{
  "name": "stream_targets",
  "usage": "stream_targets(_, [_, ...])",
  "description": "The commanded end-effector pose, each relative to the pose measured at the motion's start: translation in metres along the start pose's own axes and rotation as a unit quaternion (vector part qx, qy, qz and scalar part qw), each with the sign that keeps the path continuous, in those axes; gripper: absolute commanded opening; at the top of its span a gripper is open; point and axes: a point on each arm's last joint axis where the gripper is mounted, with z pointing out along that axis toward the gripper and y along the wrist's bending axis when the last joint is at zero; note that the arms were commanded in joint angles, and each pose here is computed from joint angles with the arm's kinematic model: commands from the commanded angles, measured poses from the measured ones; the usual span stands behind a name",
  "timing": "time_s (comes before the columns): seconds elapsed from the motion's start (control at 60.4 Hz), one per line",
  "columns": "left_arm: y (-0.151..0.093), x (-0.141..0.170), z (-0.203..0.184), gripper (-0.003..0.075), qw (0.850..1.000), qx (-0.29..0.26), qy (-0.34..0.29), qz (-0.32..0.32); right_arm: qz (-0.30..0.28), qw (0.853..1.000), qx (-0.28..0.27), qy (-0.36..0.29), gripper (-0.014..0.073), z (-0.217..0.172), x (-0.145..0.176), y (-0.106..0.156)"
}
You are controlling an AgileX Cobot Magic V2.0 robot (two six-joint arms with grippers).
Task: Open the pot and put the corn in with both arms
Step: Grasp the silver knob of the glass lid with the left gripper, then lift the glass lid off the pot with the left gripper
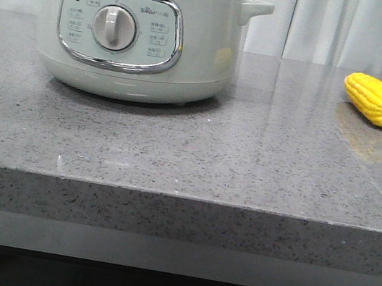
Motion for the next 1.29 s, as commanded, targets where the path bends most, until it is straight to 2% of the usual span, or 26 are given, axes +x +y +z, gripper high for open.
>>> stream_targets(0.0, [-0.009,-0.026,0.01,0.0493,0.998,0.013,-0.069,-0.003,-0.006,0.999,0.001,-0.05,0.0602,-0.003,-0.016,0.001])
stream_targets(0.331, [-0.012,-0.038,0.077,0.0493,0.998,0.015,-0.063,-0.003,-0.006,0.999,0.001,-0.05,0.0602,-0.003,-0.016,0.001])
stream_targets(0.58, [-0.009,-0.043,0.111,0.0493,0.998,0.011,-0.062,-0.005,-0.006,0.999,0.001,-0.05,0.0602,-0.003,-0.016,0.001])
stream_targets(1.126, [-0.007,-0.01,0.151,0.0491,1.0,0.007,-0.013,-0.006,-0.006,0.999,0.001,-0.05,0.0602,-0.003,-0.016,0.001])
stream_targets(1.192, [-0.007,-0.01,0.151,0.0459,1.0,0.007,-0.013,-0.006,-0.006,0.999,0.001,-0.049,0.0602,-0.003,-0.016,0.001])
stream_targets(1.275, [-0.007,-0.01,0.151,0.0365,1.0,0.007,-0.014,-0.006,-0.006,0.999,0.001,-0.049,0.0602,-0.003,-0.016,0.001])
